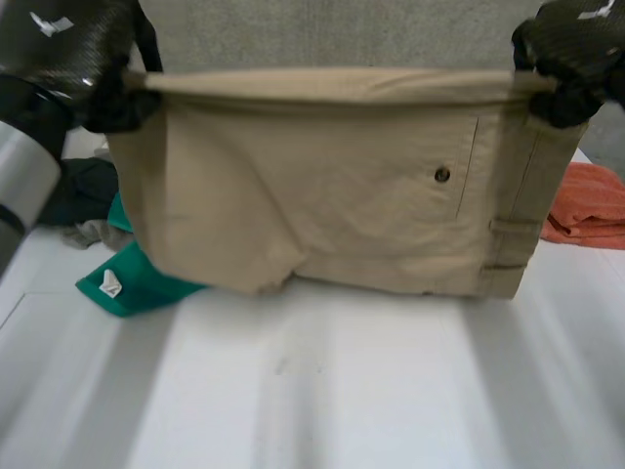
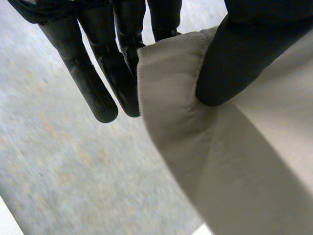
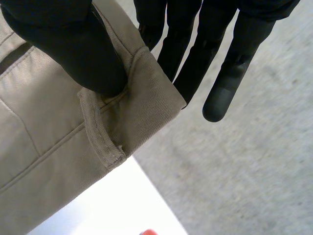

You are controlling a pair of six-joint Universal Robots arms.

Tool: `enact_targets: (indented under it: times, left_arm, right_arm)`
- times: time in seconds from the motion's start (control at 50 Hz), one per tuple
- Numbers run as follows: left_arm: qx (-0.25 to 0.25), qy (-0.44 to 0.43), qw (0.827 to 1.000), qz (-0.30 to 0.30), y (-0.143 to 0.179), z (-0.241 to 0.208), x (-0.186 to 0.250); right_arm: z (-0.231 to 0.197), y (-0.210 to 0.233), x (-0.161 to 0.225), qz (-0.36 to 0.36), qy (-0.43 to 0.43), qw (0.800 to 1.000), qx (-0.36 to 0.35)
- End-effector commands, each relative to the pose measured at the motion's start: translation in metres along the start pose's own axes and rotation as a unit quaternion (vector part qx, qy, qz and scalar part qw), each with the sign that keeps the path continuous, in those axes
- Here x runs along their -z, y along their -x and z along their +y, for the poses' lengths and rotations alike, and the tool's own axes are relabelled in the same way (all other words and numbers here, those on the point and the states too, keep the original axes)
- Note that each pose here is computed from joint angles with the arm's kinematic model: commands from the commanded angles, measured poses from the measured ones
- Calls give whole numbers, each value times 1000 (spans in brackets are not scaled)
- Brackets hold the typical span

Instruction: Fold the laundry.

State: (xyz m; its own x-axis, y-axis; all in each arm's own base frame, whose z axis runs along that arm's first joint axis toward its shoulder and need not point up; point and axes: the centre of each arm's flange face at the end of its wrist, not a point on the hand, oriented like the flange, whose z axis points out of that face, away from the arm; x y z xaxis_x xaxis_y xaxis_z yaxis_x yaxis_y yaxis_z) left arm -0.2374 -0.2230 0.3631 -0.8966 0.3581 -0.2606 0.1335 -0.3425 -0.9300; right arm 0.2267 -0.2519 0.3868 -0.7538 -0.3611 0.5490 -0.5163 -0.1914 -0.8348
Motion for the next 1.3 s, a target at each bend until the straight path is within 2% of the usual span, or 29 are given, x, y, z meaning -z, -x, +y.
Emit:
enact_targets:
  times: [0.02, 0.12, 0.16, 0.2, 0.22, 0.24, 0.28, 0.3, 0.32, 0.38, 0.44, 0.6, 0.68, 0.7, 0.78, 0.84, 0.96, 1.0, 1.1, 1.14, 1.16, 1.24, 1.3]
  left_arm:
    - [-56, 89, 994, 25, -17, 78, -48]
    - [-115, 60, 991, 25, -24, 89, -99]
    - [-127, 26, 991, 17, -27, 77, -115]
    - [-125, -56, 991, -7, -27, 44, -137]
    - [-122, -89, 988, -19, -26, 31, -143]
    - [-115, -156, 980, -44, -22, 5, -151]
    - [-104, -214, 969, -70, -15, -14, -156]
    - [-98, -240, 962, -82, -13, -22, -158]
    - [-86, -280, 950, -104, -9, -34, -159]
    - [-75, -317, 936, -135, -2, -48, -158]
    - [-70, -295, 942, -143, 0, -42, -155]
    - [-74, -204, 970, -108, -14, 4, -143]
    - [-77, -144, 983, -80, -28, 43, -130]
    - [-79, -128, 986, -71, -32, 53, -125]
    - [-84, -44, 995, -18, -58, 104, -98]
    - [-85, 0, 996, 14, -69, 127, -80]
    - [-86, 110, 987, 80, -83, 166, -28]
    - [-86, 130, 984, 90, -81, 164, -15]
    - [-92, 191, 969, 125, -75, 141, 32]
    - [-96, 208, 964, 136, -72, 130, 48]
    - [-99, 215, 961, 140, -71, 126, 54]
    - [-111, 273, 938, 183, -66, 104, 94]
    - [-119, 310, 916, 224, -68, 95, 117]
  right_arm:
    - [40, 16, -52, -28, 55, 998, -1]
    - [40, 13, -95, 7, 16, 1000, 0]
    - [24, -4, -115, 66, -41, 997, 2]
    - [10, -17, -124, 111, -86, 990, 0]
    - [1, -24, -127, 133, -111, 985, -1]
    - [-17, -37, -130, 174, -168, 970, -7]
    - [-33, -45, -131, 202, -219, 954, -11]
    - [-43, -52, -131, 226, -259, 939, -16]
    - [-49, -56, -130, 237, -278, 931, -19]
    - [-60, -61, -127, 257, -316, 913, -21]
    - [-56, -58, -127, 251, -306, 918, -20]
    - [-15, -34, -141, 205, -232, 951, -22]
    - [24, -11, -150, 167, -164, 972, -22]
    - [46, 2, -152, 146, -127, 981, -23]
    - [96, 35, -150, 92, -37, 995, -24]
    - [131, 59, -138, 49, 35, 998, -14]
    - [171, 89, -104, -29, 144, 989, 9]
    - [173, 92, -92, -44, 164, 985, 16]
    - [153, 86, -33, -95, 208, 970, 81]
    - [150, 87, -13, -120, 226, 960, 111]
    - [149, 88, 9, -150, 248, 946, 142]
    - [146, 84, 56, -201, 287, 918, 186]
    - [144, 76, 60, -190, 280, 922, 188]
